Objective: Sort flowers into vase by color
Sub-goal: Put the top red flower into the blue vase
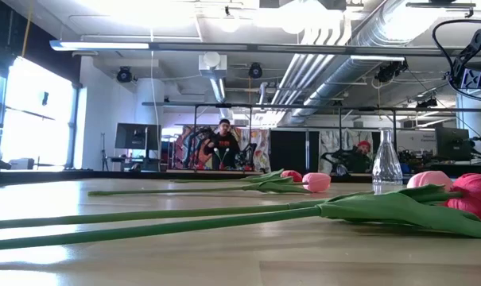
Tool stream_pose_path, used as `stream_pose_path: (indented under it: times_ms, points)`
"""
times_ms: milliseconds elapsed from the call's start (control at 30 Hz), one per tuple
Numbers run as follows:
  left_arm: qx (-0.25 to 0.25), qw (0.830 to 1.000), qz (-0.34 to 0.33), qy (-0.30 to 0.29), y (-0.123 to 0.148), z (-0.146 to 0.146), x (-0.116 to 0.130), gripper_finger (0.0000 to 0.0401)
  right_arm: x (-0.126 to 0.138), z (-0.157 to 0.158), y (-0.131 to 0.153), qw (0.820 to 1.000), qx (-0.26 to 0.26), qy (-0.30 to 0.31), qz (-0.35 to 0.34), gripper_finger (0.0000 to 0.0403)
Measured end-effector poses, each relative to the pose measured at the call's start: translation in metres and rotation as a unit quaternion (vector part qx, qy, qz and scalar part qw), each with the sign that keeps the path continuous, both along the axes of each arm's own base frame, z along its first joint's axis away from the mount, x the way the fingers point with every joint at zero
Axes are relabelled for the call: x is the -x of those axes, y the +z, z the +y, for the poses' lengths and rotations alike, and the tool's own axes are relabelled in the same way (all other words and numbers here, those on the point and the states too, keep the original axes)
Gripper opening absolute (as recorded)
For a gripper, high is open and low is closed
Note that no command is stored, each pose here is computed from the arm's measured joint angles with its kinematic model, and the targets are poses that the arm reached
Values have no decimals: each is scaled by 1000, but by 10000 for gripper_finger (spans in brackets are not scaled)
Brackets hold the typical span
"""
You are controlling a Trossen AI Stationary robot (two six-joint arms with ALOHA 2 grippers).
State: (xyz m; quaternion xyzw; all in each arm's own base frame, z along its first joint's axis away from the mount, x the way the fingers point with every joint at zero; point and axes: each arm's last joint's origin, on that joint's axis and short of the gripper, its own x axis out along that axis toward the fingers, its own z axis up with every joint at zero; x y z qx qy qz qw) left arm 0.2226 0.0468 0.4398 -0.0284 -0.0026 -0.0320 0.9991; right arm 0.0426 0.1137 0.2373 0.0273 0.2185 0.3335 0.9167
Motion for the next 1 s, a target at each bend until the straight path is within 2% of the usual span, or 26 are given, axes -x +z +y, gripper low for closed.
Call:
stream_pose_path:
  times_ms: [300,800,1000]
  points:
    - [0,1000,0,0,0,0,0,10,1,1,0,1000,-3,12,4,140]
    - [0,1000,0,0,0,0,0,10,1,1,1,1000,-5,18,6,139]
    - [0,1000,0,0,0,0,0,10,0,-6,16,999,-2,-36,3,139]
